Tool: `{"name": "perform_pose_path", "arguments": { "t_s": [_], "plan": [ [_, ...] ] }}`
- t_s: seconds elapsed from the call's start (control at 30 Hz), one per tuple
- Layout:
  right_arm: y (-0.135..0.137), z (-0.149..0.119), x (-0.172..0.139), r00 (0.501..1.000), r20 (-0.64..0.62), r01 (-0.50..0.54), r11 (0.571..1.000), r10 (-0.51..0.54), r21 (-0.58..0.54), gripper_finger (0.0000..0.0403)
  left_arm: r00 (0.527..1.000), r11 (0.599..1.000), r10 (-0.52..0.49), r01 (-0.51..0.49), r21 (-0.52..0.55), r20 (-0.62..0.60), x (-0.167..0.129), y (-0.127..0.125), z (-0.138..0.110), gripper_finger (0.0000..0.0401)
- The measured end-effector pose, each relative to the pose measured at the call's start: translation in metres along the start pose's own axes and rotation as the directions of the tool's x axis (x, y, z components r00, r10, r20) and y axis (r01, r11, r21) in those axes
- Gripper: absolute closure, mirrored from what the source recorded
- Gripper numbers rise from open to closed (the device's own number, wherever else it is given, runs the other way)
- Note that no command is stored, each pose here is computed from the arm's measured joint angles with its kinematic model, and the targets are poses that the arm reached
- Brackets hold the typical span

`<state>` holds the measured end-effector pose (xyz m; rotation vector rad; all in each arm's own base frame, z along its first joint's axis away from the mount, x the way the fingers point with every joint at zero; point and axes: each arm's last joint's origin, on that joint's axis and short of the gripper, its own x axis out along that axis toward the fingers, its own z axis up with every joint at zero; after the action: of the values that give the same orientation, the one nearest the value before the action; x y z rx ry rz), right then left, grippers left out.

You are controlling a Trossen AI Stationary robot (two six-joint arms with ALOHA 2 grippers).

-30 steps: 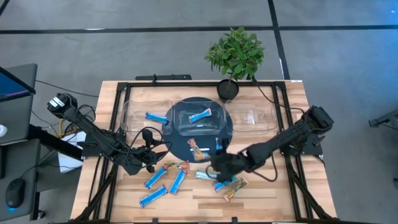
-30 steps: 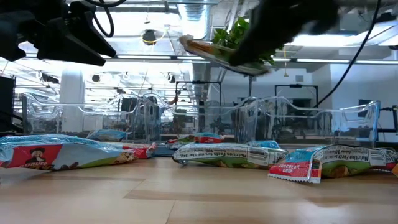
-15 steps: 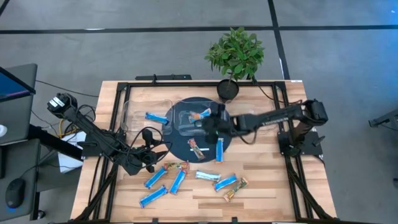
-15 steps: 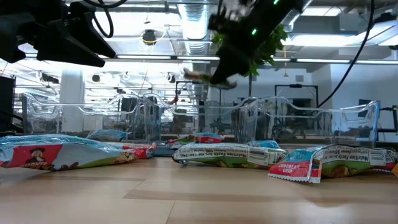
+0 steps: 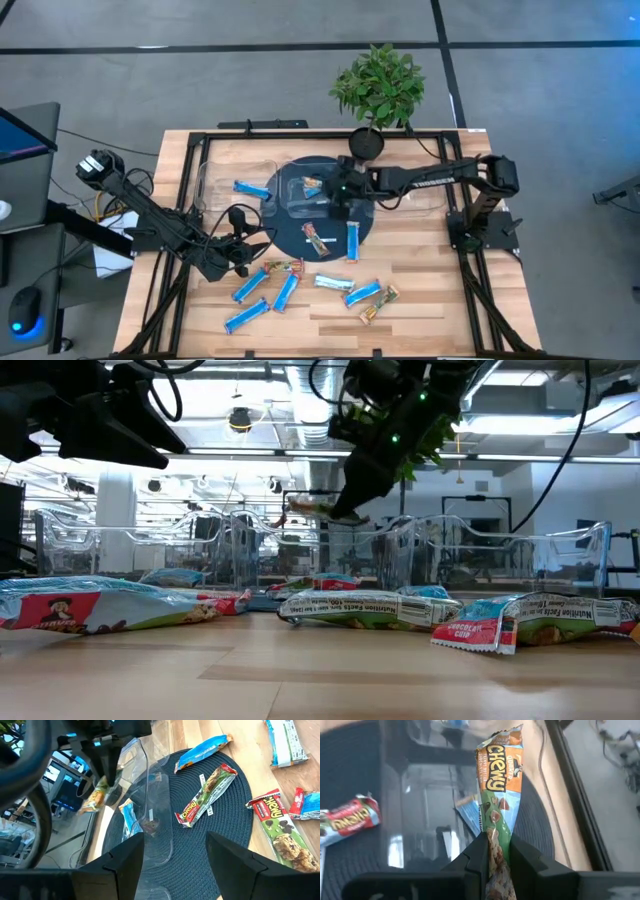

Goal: Pick and place Granola Bars by type
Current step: Put the orange snack bar into the middle transparent bin

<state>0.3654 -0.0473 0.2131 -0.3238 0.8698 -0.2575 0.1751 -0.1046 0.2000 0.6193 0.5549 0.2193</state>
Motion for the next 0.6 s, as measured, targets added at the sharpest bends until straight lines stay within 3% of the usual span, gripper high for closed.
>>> {"name": "perform_pose_path", "arguments": {
  "t_s": [0.33, 0.6],
  "plan": [
    [-0.005, -0.001, 0.001, 1.0, 0.002, 0.009, 0.999, -0.009, 0.03, 0.0345, 1.0, 1.0, 0.0, 0.0, -0.001, 0.0, 0.0, 0.0, 0.0, 0.0193],
    [-0.01, -0.003, 0.003, 1.0, 0.006, -0.029, 0.998, 0.029, 0.057, 0.0279, 1.0, 1.0, 0.0, 0.0, -0.001, 0.0, 0.0, 0.0, 0.0, 0.0193]
  ]
}}
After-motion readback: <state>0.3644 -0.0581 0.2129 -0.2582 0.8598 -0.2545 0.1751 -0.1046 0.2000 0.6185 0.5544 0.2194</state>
